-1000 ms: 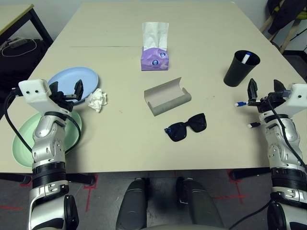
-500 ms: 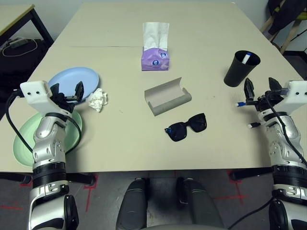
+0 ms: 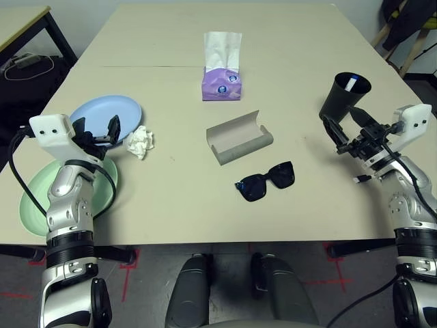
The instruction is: Organize and tidy the items on the table.
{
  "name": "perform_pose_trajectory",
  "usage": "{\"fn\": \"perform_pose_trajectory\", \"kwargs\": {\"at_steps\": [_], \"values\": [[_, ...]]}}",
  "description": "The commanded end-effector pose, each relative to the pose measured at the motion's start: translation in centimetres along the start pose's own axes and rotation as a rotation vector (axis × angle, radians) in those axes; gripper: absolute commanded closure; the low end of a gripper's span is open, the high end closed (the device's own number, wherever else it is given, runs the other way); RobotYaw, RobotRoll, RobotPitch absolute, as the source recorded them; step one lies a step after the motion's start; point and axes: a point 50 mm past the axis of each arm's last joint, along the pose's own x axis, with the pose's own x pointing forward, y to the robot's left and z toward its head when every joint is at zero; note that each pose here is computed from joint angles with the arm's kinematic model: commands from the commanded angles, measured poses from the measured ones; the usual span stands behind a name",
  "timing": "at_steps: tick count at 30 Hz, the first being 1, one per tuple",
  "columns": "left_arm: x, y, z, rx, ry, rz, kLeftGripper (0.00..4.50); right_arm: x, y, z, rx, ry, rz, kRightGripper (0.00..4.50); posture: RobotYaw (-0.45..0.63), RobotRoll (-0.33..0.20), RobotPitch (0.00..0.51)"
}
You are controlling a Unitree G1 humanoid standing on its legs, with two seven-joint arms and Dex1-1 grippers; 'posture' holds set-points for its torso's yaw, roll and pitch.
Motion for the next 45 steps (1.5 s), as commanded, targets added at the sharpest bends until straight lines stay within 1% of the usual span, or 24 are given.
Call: {"fn": "perform_pose_trajectory", "kwargs": {"at_steps": [1, 4, 8, 13, 16, 19, 23, 28, 30, 33, 35, 38, 42, 44, 45], "values": [[0.0, -0.2, 0.2, 0.022, 0.006, -0.027, 0.0, 0.6, 1.5, 0.5, -0.023, 0.01, 0.199, 0.04, 0.07, 0.0, 0.127], [-0.1, -0.3, 0.2, 0.026, 0.008, -0.035, 0.0, 0.8, 2.8, 0.9, -0.011, 0.022, 0.363, 0.04, 0.07, 0.0, 0.127], [-0.1, -0.4, 0.3, 0.031, 0.008, -0.044, 0.0, 0.9, 3.5, 1.2, 0.001, 0.023, 0.482, 0.04, 0.08, 0.0, 0.12], [-0.3, -0.7, 0.1, 0.038, 0.015, -0.055, 0.0, 1.1, 4.8, 1.1, -0.045, 0.046, 0.643, 0.04, 0.08, 0.0, 0.121], [-0.5, -0.8, 0.2, 0.048, 0.023, -0.069, 0.0, 1.0, 5.1, 1.0, -0.088, 0.075, 0.715, 0.04, 0.09, 0.0, 0.125], [-0.6, -0.8, 0.3, 0.056, 0.025, -0.077, 0.0, 0.9, 5.0, 0.9, -0.155, 0.095, 0.767, 0.04, 0.1, 0.0, 0.124], [-0.6, -0.9, 0.5, 0.061, 0.02, -0.081, 0.0, 1.3, 4.6, 1.1, -0.239, 0.072, 0.786, 0.04, 0.1, 0.0, 0.123], [-0.7, -1.1, 0.6, 0.075, 0.025, -0.107, 0.0, 1.3, 4.7, 0.7, -0.227, 0.076, 0.804, 0.04, 0.11, 0.0, 0.127], [-0.7, -1.0, 1.0, 0.084, 0.031, -0.127, 0.0, 1.3, 4.8, 0.6, -0.215, 0.075, 0.805, 0.04, 0.11, 0.0, 0.13], [-0.5, 0.0, 2.0, 0.117, 0.083, -0.115, 0.0, 1.3, 4.9, 0.6, -0.205, 0.069, 0.799, 0.04, 0.12, 0.0, 0.131], [-0.3, 0.9, 2.5, 0.1, 0.131, -0.088, 0.0, 1.3, 5.0, 0.6, -0.195, 0.062, 0.792, 0.04, 0.12, 0.0, 0.131], [-0.6, 2.8, 3.6, 0.114, 0.218, -0.05, 0.0, 1.2, 5.3, 0.6, -0.187, 0.058, 0.794, 0.04, 0.11, 0.0, 0.133], [-1.8, 4.8, 4.3, 0.108, 0.368, -0.028, 0.0, 1.1, 5.6, 0.5, -0.178, 0.058, 0.794, 0.04, 0.12, 0.0, 0.137], [-2.6, 5.9, 4.5, 0.078, 0.455, 0.003, 0.0, 1.1, 5.8, 0.5, -0.174, 0.056, 0.792, 0.04, 0.12, 0.0, 0.137], [-3.0, 6.4, 4.7, 0.067, 0.476, 0.017, 0.0, 1.1, 5.8, 0.5, -0.172, 0.055, 0.791, 0.04, 0.12, 0.0, 0.137]]}}
